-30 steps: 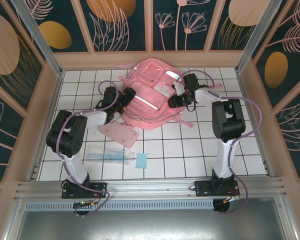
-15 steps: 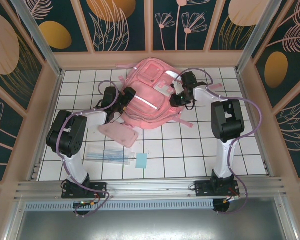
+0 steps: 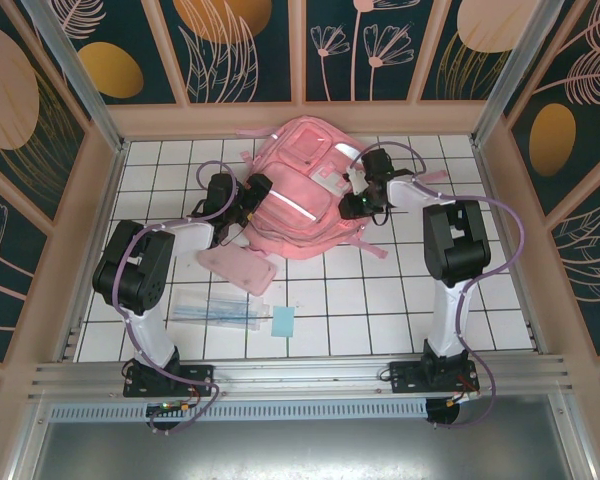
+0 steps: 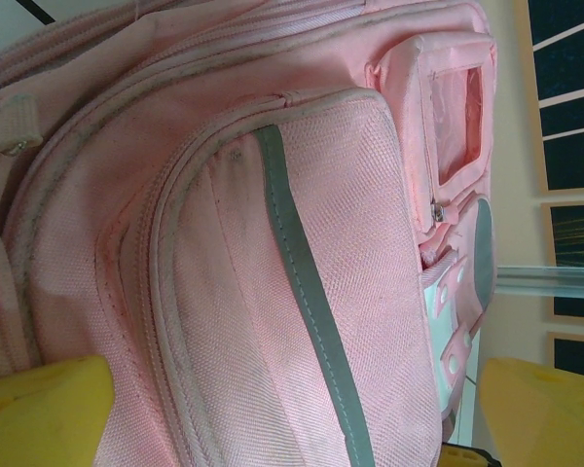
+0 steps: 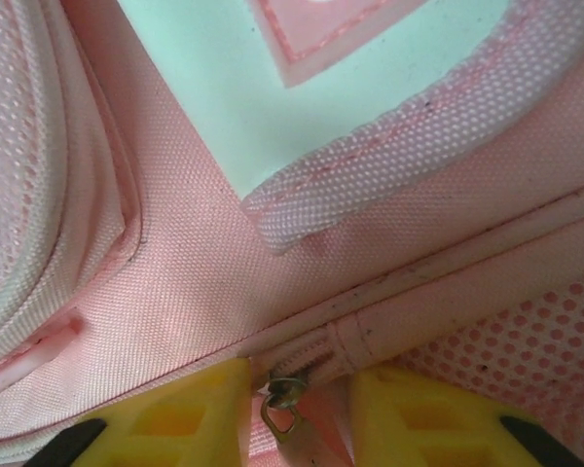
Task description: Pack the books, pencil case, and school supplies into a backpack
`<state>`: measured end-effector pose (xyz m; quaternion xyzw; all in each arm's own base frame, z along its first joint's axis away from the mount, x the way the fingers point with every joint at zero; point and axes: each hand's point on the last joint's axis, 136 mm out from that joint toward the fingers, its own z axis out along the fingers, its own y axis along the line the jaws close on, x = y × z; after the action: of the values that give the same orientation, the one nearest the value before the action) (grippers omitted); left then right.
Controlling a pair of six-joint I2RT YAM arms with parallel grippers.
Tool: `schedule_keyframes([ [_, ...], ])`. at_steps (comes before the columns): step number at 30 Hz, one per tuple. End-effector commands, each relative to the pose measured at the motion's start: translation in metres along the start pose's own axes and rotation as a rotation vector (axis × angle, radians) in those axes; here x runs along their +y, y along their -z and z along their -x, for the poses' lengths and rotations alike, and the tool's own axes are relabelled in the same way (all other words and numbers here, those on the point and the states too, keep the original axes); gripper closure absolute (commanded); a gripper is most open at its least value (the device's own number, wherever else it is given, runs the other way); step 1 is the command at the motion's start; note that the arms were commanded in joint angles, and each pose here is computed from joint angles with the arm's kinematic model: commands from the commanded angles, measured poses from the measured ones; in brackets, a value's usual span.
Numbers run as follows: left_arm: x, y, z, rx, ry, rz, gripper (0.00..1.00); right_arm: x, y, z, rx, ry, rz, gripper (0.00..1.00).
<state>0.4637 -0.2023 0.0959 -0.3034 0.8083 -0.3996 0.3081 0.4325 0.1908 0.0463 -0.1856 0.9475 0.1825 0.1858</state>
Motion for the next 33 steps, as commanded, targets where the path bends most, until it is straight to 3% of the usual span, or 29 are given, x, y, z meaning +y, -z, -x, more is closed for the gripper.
schedule_keyframes([
  [1, 0.003, -0.002, -0.011, 0.038, -0.006, 0.012, 0.04, -0.003, -0.004, -0.040, 0.114, -0.035, -0.019, 0.81],
  [6, -0.011, -0.013, 0.004, 0.013, -0.094, 0.035, 0.04, 0.011, 0.018, -0.020, 0.035, -0.086, 0.089, 1.00],
  [10, -0.019, -0.029, 0.006, 0.021, -0.091, 0.006, 0.04, 0.032, 0.039, 0.004, -0.027, -0.144, 0.225, 1.00],
  [15, -0.020, -0.047, 0.008, 0.026, -0.091, -0.018, 0.04, 0.053, 0.048, 0.008, -0.010, -0.195, 0.353, 1.00],
  [22, -0.029, -0.062, 0.013, 0.020, -0.151, -0.032, 0.05, 0.059, 0.047, -0.002, 0.021, -0.250, 0.414, 1.00],
  [29, -0.041, -0.084, 0.017, 0.058, -0.283, -0.023, 0.05, 0.049, 0.067, 0.010, -0.005, -0.273, 0.475, 1.00],
  [33, -0.046, -0.091, 0.017, 0.069, -0.294, -0.043, 0.05, 0.054, 0.058, 0.000, 0.017, -0.296, 0.497, 1.00],
])
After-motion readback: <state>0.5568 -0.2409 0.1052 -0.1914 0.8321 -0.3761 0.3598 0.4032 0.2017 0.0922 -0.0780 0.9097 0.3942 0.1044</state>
